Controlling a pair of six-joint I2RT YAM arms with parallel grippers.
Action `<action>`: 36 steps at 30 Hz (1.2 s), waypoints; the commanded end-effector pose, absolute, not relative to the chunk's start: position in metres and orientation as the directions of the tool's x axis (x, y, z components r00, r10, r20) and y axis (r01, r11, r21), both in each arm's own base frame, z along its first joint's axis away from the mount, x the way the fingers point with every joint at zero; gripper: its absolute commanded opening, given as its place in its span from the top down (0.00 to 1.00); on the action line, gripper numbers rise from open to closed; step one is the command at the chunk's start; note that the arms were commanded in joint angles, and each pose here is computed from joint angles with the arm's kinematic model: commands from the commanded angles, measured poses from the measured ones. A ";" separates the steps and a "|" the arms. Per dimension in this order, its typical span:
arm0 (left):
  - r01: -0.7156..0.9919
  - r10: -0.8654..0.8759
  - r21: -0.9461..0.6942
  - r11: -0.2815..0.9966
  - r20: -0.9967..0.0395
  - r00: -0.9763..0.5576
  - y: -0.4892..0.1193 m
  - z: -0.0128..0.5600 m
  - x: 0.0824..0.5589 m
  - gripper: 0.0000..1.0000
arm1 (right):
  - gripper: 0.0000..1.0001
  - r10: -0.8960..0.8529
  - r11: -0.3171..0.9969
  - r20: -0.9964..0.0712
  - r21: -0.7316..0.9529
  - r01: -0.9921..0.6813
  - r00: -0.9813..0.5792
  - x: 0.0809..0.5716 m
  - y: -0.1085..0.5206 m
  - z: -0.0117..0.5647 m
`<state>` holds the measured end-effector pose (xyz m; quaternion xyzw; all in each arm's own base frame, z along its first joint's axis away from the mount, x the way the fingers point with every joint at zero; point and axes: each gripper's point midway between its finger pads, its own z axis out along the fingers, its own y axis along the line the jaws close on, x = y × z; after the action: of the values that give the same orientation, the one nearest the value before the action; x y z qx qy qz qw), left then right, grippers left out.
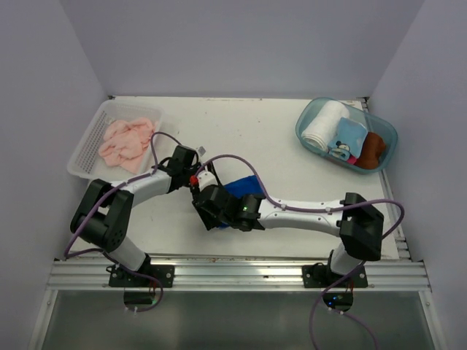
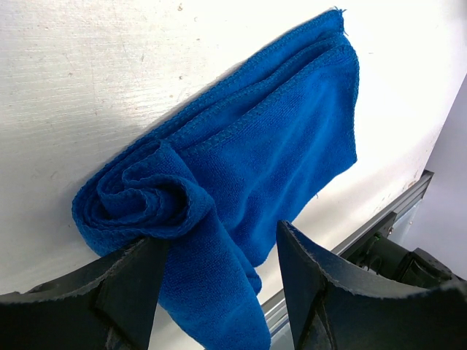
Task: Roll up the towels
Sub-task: Roll the towel
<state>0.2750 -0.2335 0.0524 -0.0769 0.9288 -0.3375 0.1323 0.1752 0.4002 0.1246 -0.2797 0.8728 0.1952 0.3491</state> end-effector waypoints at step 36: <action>0.012 -0.201 -0.636 0.771 -0.262 -0.944 -0.236 0.089 0.291 0.34 | 0.91 -0.510 0.857 -0.545 -0.254 -0.448 -0.665 0.198 0.330 0.009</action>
<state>0.2778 -0.2341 0.0602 -0.0703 0.9324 -0.3298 0.1300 0.2074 0.3568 0.0324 -0.2731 0.8983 -0.0186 0.3436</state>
